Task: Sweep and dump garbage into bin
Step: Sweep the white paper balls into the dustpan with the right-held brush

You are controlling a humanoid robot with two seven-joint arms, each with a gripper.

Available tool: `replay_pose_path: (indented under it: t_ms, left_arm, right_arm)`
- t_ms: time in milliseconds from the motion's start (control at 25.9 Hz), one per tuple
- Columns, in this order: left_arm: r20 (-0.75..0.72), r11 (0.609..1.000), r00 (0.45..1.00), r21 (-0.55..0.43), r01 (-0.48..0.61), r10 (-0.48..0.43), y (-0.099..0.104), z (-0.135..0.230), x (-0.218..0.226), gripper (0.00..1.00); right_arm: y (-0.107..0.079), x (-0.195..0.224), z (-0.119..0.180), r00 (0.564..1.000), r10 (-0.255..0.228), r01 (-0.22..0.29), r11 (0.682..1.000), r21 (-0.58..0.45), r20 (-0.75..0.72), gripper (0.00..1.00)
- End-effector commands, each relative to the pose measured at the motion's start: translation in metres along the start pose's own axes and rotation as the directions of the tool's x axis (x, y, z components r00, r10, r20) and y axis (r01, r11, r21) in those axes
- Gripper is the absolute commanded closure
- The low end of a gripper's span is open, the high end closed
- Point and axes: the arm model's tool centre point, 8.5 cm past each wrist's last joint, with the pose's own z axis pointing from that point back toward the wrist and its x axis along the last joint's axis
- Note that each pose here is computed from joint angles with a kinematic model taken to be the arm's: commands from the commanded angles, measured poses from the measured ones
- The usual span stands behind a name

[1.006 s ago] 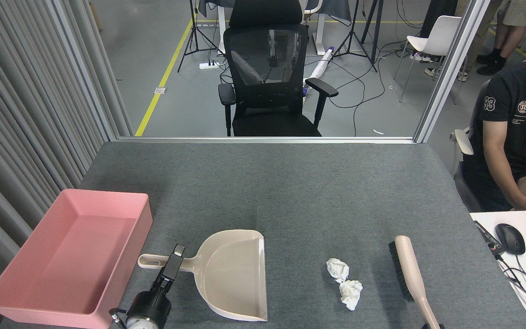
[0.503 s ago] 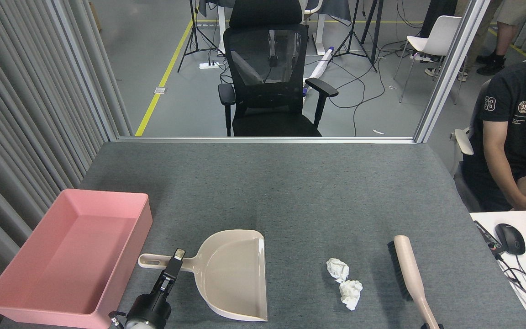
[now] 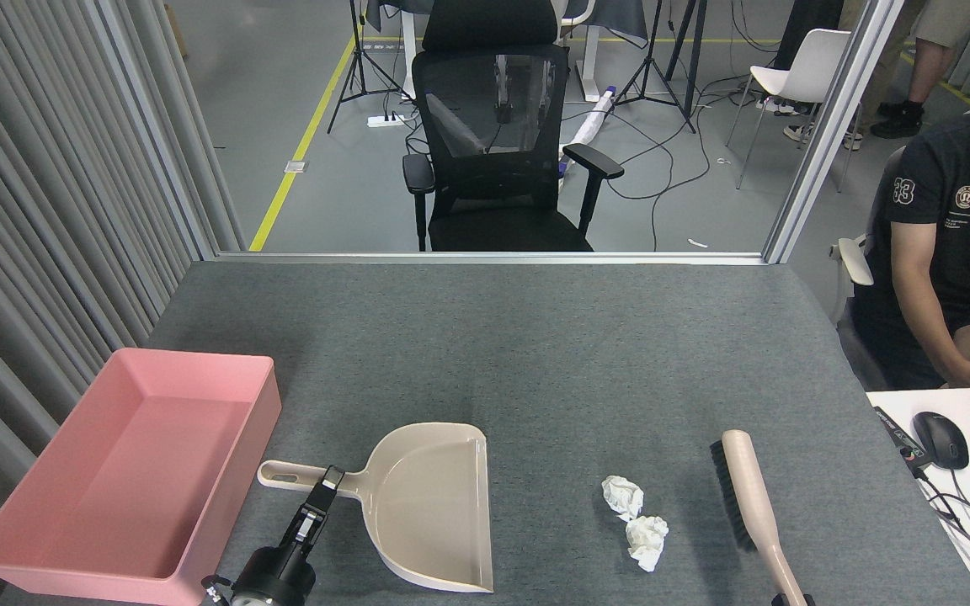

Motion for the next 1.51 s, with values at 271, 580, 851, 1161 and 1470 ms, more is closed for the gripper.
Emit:
replay_pose_path:
  t_ms: [271,580,851,1161,1470]
  left_arm:
    - [0.001,1.0,1.0,0.021,-0.003,0.003,0.0,-0.003,-0.001,0.75]
    - [0.012,1.0,1.0,0.023,0.004,-0.004,0.003,-0.006,0.002,0.75]
    - [0.014,1.0,1.0,0.024,0.006,-0.006,0.002,-0.003,0.001,0.75]
    - [0.01,1.0,1.0,0.016,0.011,-0.011,-0.001,0.006,-0.006,0.75]
    - [0.012,1.0,1.0,0.013,0.007,-0.007,-0.001,0.005,-0.005,0.75]
  right_arm:
    - [0.009,0.007,0.004,0.999,-0.013,0.012,1.0,0.029,0.033,1.0]
    - [0.031,0.061,-0.008,0.992,-0.058,0.049,0.995,0.082,0.111,1.0]
    - [0.04,0.142,-0.018,0.966,-0.187,0.169,0.979,0.11,0.18,1.0]
    - [-0.01,0.268,-0.058,0.889,-0.322,0.336,0.942,0.014,0.325,1.0]
    - [-0.013,0.21,-0.045,0.929,-0.282,0.298,0.954,-0.034,0.241,1.0]
